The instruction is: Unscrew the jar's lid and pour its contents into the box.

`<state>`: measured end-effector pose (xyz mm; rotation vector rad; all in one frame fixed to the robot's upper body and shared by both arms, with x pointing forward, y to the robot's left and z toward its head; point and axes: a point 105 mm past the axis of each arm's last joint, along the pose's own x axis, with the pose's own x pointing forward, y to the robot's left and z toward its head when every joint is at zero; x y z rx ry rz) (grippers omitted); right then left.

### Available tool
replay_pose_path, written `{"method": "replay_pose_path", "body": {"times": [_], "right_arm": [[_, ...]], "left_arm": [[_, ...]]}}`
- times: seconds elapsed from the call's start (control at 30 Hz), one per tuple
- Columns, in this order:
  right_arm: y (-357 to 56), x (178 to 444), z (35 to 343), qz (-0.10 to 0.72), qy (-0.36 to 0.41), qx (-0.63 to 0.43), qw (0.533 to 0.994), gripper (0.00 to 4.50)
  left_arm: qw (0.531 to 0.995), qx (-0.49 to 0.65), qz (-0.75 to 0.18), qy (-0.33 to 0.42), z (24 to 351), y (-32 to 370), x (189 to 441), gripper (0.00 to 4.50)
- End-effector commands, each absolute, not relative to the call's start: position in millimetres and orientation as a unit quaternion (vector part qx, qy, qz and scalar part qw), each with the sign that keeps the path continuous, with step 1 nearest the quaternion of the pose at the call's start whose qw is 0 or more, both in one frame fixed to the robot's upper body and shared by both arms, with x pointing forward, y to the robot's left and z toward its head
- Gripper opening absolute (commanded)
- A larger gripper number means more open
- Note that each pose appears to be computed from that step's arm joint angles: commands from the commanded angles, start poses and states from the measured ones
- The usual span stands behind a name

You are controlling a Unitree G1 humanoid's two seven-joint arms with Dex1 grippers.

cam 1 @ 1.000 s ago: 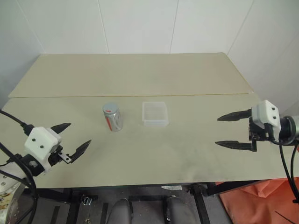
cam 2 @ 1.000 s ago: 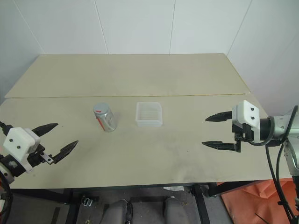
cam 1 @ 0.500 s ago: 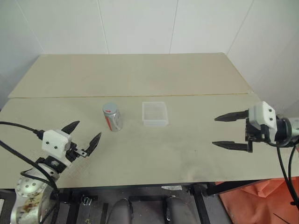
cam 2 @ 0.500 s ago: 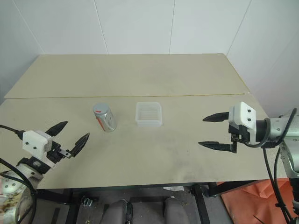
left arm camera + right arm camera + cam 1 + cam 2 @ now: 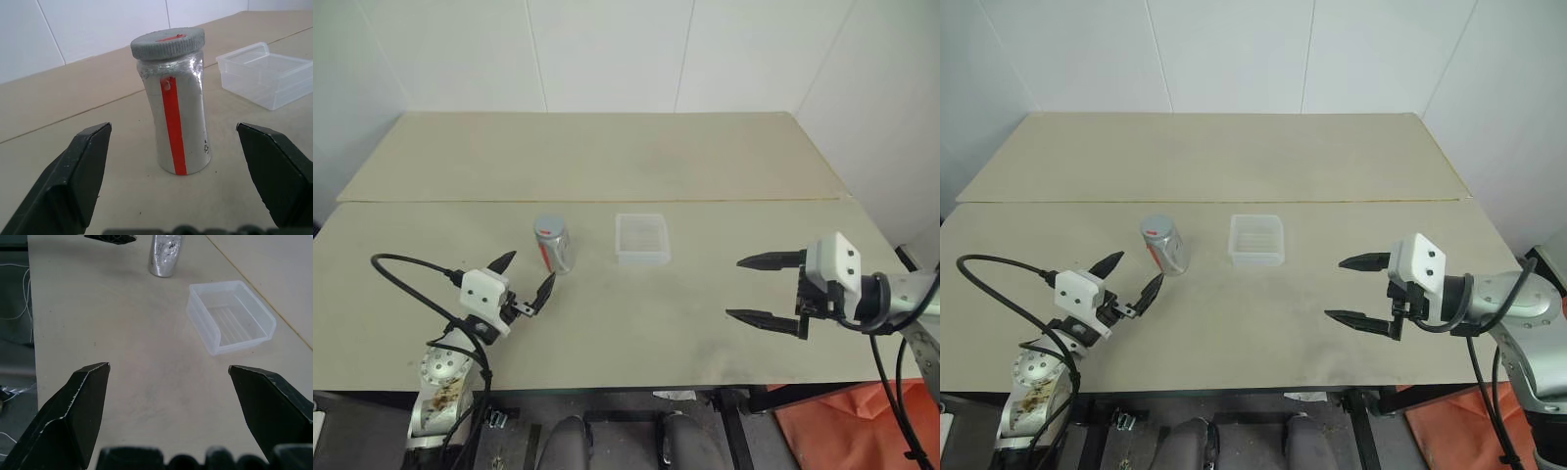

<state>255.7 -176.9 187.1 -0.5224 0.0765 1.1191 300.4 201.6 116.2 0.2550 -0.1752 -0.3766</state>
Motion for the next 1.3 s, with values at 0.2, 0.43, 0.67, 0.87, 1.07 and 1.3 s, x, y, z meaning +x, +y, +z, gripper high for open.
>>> {"method": "replay_pose_path", "body": {"times": [0.2,0.43,0.67,0.87,1.07,1.3], "right_arm": [[-177,254,201,0.502,0.011,-0.26,0.824,4.5],[-185,257,204,0.483,0.01,-0.268,0.834,4.5],[-187,261,207,0.461,0.003,-0.264,0.847,4.5],[-188,260,206,0.453,0.002,-0.26,0.853,4.5],[-189,261,204,0.45,0.004,-0.26,0.854,4.5],[-186,264,206,0.445,-0.005,-0.257,0.858,4.5]], "left_arm": [[0.968,0.12,-0.186,-0.116,115,196,323,4.47],[0.965,0.093,-0.197,-0.145,127,184,339,4.47],[0.971,0.073,-0.188,-0.127,124,182,350,4.47],[0.976,0.056,-0.174,-0.121,122,177,359,4.47],[0.974,0.039,-0.194,-0.113,121,171,365,3.89],[0.975,0.034,-0.192,-0.103,123,170,370,1.98]]}}
